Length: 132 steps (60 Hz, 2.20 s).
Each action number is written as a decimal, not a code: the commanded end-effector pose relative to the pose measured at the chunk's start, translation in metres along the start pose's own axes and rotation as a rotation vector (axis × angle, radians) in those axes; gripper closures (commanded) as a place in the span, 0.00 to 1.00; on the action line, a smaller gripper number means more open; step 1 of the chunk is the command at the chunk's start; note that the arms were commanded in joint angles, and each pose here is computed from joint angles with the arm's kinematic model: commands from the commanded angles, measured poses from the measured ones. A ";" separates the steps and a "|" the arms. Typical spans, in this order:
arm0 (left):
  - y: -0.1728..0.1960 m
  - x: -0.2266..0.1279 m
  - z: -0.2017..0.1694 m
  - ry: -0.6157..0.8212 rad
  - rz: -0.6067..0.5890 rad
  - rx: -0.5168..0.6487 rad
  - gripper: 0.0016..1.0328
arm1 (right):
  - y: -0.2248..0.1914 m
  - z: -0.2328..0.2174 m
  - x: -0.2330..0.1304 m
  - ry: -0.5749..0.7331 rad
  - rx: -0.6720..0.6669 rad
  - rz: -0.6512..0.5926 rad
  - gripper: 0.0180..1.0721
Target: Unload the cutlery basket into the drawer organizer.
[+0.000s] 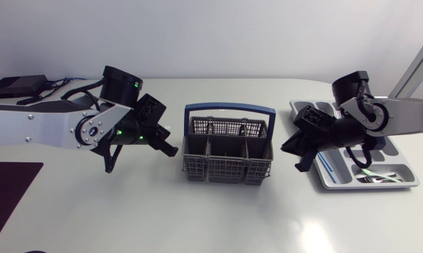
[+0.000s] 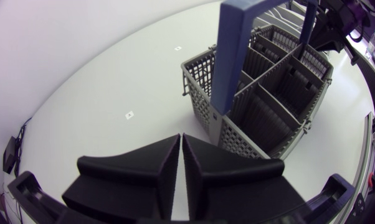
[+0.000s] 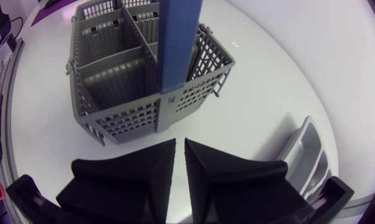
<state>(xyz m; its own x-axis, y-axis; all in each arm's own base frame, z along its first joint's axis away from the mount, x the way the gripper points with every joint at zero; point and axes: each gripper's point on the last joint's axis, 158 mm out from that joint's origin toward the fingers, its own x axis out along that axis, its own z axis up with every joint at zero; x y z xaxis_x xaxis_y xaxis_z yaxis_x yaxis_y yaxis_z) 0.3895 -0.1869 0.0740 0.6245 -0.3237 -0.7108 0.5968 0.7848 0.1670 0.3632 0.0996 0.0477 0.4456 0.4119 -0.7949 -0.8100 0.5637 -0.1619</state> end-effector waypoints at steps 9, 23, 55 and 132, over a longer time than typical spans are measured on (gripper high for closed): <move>-0.023 0.017 -0.028 0.058 -0.103 0.057 0.97 | 0.014 0.010 0.023 0.015 0.050 0.019 0.95; -0.038 0.019 -0.025 0.040 -0.158 0.074 0.97 | 0.022 0.038 0.035 0.004 0.053 0.004 0.95; -0.001 0.020 -0.032 0.024 -0.117 0.040 0.97 | 0.033 0.075 0.066 0.027 0.021 0.004 0.95; 0.069 -0.049 -0.033 -0.101 0.062 -0.075 0.74 | -0.030 0.018 -0.015 0.013 0.166 -0.252 0.69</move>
<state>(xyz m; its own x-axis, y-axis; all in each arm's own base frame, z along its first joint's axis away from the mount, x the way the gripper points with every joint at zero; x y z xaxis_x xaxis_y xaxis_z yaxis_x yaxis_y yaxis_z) 0.3925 -0.1061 0.0914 0.6923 -0.3217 -0.6460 0.5265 0.8373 0.1473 0.3974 0.1043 0.0676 0.5930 0.2586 -0.7626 -0.6403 0.7257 -0.2517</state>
